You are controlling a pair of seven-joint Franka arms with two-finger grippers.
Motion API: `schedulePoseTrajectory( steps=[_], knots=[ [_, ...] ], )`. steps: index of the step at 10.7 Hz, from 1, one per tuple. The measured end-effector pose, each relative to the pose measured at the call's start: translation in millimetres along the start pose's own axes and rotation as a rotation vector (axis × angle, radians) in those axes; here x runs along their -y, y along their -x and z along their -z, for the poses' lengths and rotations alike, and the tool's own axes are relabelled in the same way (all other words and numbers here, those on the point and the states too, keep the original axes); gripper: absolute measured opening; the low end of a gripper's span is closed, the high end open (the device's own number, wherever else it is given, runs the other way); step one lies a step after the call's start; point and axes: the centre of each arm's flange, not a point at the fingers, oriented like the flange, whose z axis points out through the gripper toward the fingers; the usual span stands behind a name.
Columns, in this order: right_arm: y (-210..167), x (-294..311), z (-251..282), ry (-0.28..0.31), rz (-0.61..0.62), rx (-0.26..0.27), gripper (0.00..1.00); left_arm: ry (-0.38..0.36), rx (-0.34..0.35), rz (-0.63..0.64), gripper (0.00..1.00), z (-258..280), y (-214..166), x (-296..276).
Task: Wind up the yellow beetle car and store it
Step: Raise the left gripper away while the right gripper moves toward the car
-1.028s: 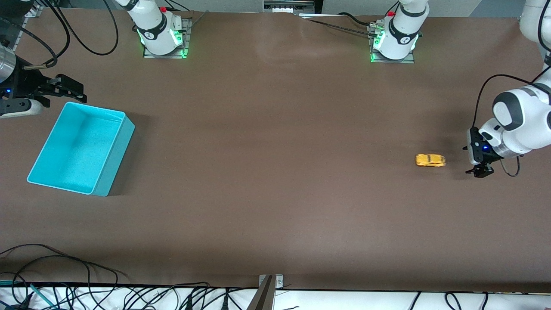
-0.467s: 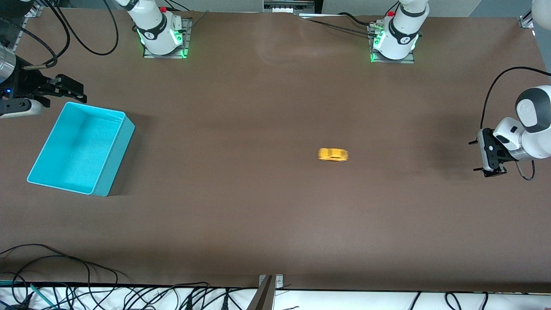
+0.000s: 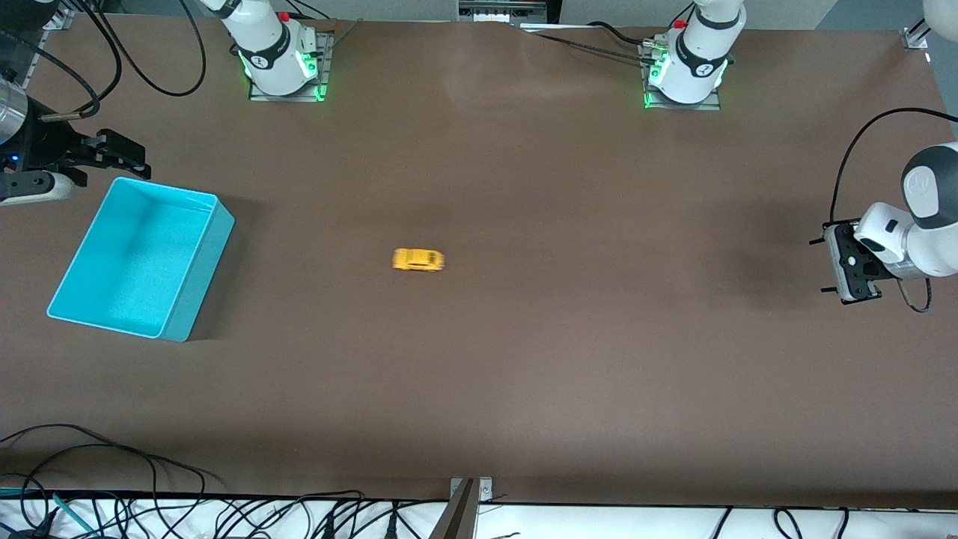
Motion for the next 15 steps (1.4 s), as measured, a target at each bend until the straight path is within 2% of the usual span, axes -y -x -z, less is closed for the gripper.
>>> schedulePoseTrajectory(
  steps=[4, 8, 11, 15],
  knots=[
    [0, 0, 0, 0.000, 0.000, 0.000, 1.00, 0.052, 0.038, 0.073, 1.00, 39, -33, -8],
    [0, 2, 0, 0.000, 0.004, -0.001, 1.00, 0.071, 0.084, 0.174, 1.00, 64, -87, -25],
    [-2, 7, -1, 0.001, 0.013, 0.002, 1.00, 0.022, 0.108, 0.305, 1.00, 92, -136, -48],
    [-3, 11, -3, 0.001, 0.021, 0.004, 1.00, -0.065, 0.102, 0.559, 1.00, 165, -185, -83]
  ],
)
